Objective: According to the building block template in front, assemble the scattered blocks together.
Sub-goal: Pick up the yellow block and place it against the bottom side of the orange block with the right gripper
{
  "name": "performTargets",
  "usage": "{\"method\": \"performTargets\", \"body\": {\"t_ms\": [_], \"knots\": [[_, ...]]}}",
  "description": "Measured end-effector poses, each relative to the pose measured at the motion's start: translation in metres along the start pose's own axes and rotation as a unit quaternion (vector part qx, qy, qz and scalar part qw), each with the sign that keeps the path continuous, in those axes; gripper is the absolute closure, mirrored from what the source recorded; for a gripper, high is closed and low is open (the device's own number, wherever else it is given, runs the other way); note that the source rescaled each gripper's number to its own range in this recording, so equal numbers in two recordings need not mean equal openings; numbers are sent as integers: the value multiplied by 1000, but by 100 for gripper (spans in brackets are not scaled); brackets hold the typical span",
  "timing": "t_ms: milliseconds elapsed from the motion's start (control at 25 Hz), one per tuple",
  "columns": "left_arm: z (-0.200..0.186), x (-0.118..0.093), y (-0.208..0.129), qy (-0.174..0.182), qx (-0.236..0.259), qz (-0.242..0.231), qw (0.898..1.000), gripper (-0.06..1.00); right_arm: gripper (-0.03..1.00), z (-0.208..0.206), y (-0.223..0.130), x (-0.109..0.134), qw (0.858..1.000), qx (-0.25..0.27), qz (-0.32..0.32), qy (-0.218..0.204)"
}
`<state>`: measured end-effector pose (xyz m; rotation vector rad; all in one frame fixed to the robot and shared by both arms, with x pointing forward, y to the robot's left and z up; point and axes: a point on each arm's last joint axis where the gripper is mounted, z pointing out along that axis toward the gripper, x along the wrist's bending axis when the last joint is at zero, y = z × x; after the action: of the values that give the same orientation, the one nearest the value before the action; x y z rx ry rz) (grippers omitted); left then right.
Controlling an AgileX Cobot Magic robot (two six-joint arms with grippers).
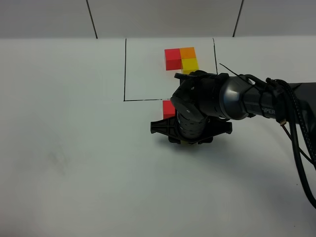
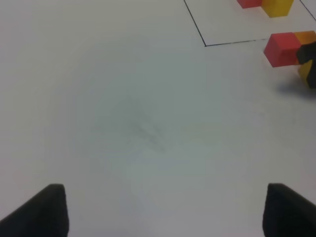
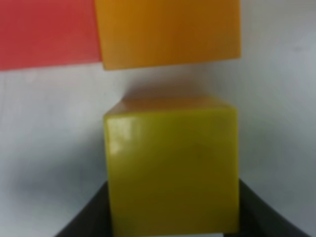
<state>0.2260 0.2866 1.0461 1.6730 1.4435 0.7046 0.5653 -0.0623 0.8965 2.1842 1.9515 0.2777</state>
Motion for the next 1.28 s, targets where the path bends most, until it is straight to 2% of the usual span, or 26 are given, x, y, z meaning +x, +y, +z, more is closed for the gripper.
{"method": "performTargets", "body": {"t_ms": [1280], "knots": [[0, 0, 0, 0, 0, 0, 1000, 20, 95, 7, 2, 0, 1000, -12, -11, -3]]}}
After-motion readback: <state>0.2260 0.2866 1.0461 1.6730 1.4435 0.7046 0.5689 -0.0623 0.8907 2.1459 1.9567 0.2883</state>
